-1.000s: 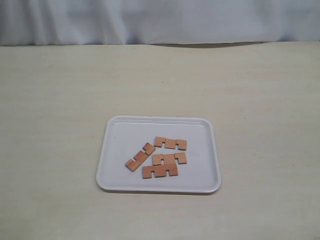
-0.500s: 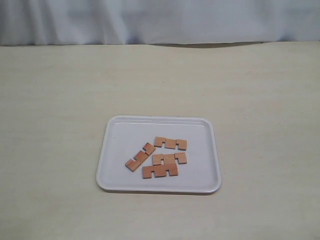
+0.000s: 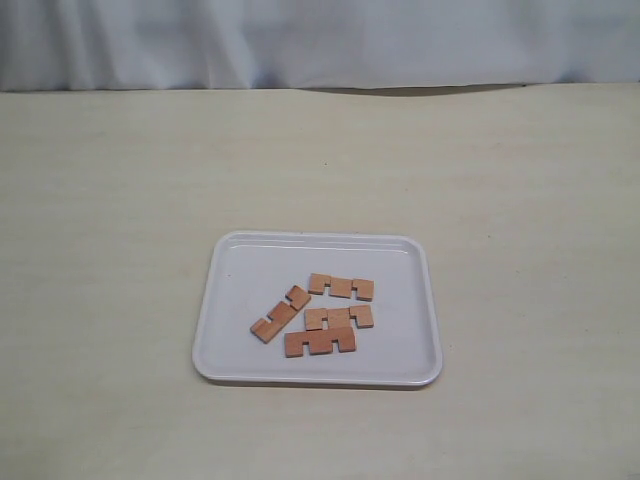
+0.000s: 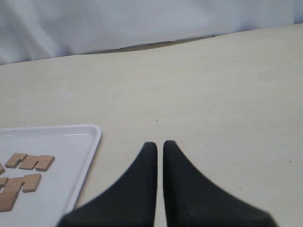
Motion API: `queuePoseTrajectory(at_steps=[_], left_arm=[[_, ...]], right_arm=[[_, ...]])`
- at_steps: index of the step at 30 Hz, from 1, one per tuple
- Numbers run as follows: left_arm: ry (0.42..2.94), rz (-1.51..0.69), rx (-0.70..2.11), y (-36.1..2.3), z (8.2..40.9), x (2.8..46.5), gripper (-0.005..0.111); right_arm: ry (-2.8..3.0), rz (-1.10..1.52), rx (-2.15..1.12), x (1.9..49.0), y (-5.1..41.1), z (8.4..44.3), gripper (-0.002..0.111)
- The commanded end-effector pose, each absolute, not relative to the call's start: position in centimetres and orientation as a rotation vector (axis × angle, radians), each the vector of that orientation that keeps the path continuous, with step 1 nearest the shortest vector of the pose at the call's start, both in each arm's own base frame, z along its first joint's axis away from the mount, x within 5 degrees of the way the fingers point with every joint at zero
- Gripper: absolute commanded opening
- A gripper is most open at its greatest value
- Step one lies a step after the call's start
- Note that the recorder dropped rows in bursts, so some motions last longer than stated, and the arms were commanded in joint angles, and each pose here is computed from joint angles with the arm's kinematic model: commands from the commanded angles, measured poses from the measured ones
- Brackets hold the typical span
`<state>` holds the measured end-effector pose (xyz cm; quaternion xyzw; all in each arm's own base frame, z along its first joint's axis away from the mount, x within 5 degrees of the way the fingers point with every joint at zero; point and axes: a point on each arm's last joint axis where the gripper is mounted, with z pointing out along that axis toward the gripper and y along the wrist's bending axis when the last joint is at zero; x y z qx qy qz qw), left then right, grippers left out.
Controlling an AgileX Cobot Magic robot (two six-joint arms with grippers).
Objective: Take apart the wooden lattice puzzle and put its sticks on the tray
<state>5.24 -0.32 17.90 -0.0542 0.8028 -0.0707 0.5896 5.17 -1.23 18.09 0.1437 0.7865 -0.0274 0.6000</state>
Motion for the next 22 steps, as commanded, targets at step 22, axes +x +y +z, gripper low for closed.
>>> queuePoseTrajectory(at_steps=[22], left_arm=[[1.842, -0.019, -0.020, 0.14, 18.09, 5.32, 0.000]], right_arm=[[1.819, -0.071, 0.328, 5.15, -1.24, 18.04, 0.004]])
